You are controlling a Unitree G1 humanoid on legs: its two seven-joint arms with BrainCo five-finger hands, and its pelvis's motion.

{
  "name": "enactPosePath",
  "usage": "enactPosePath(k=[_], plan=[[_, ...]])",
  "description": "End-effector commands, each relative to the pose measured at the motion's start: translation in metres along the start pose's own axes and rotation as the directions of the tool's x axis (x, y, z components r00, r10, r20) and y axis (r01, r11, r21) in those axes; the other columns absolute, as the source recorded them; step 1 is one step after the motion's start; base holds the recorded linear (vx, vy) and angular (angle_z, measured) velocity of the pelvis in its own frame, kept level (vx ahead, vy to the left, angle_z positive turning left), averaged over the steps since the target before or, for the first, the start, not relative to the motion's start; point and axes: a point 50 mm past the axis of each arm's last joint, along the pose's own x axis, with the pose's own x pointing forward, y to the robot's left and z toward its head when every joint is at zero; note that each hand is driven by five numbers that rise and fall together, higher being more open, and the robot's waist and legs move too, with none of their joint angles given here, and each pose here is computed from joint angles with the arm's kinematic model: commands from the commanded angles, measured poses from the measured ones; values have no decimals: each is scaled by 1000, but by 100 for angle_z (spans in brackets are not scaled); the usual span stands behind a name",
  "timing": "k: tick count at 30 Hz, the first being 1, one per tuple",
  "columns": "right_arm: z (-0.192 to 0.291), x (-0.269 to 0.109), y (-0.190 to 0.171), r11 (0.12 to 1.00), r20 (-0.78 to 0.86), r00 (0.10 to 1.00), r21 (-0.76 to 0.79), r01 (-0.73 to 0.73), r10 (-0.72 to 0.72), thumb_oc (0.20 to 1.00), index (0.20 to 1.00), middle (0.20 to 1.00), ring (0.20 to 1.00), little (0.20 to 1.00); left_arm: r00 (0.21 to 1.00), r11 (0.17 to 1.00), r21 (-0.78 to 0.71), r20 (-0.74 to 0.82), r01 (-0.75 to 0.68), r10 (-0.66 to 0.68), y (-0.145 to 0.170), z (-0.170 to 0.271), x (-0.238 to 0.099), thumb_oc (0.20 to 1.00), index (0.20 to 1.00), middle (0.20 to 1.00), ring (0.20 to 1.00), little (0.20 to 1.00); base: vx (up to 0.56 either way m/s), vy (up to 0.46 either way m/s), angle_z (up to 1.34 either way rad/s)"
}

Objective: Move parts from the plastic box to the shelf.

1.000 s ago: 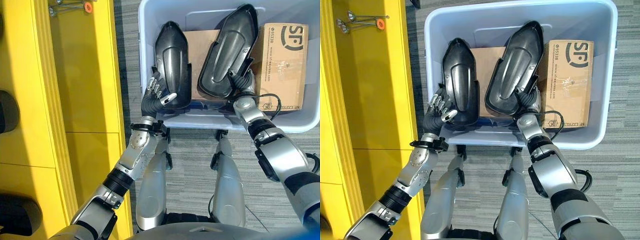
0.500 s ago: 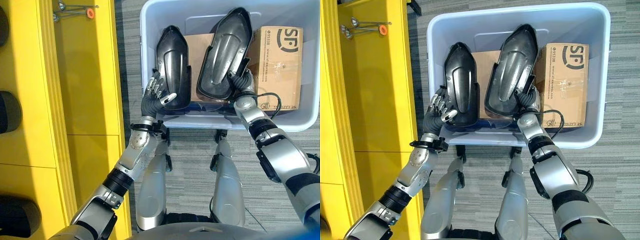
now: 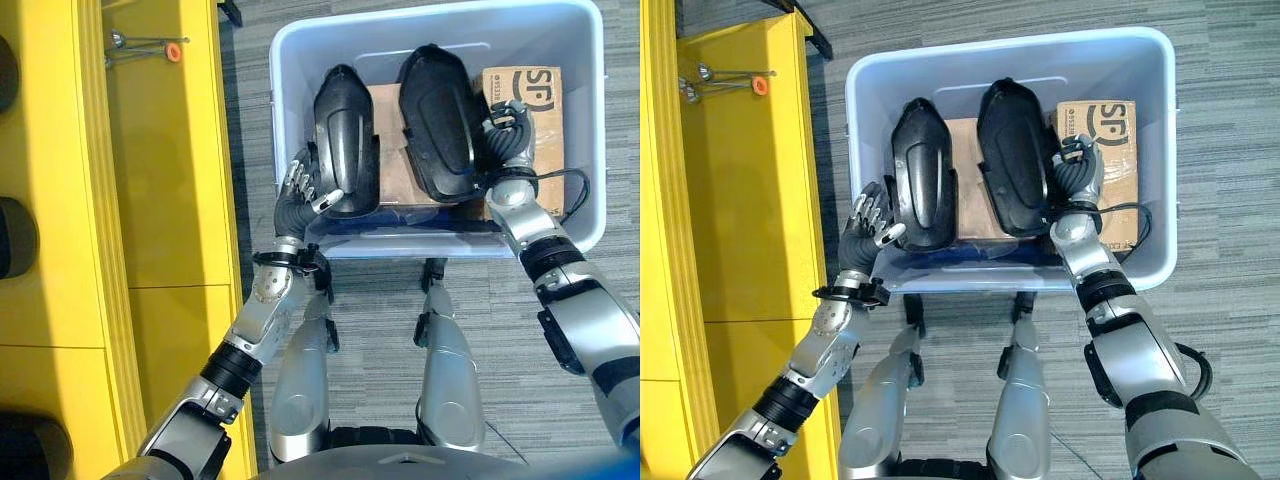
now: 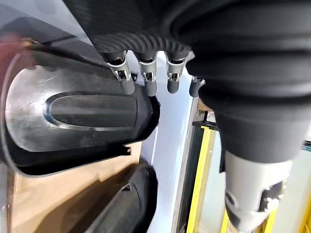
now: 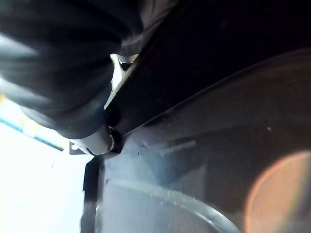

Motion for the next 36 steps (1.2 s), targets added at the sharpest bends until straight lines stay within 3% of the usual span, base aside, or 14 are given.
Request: enactPosePath(k=[1,17,20,23,36], plan=[[27,5,-5,998,132,991,55,29,-36,200,200,200,200,200,993,999,-1,103,54,-53,1,21,-2,1000,1000,1000,1000,1000,-19,-4,-3],[47,-10,0,977,226,973,215,-11,-39,200,200,200,200,200,997,999,17,65,35,-36,11,14,-10,1000,1000,1000,1000,1000,-1,0,0],[54,-19,6,957,256,966,285,-58,-18,200,200,200,200,200,998,999,23,57,30,-31,13,13,-11,1000,1000,1000,1000,1000,0,0,0],[71,-45,20,881,341,940,435,-186,30,200,200,200,200,200,999,1000,27,35,0,-1,20,8,-16,1000,1000,1000,1000,1000,-4,-5,-2],[82,-74,33,779,407,908,536,-326,100,200,200,200,200,200,999,998,54,15,-42,42,32,5,-25,1000,1000,1000,1000,1000,-2,-4,0]])
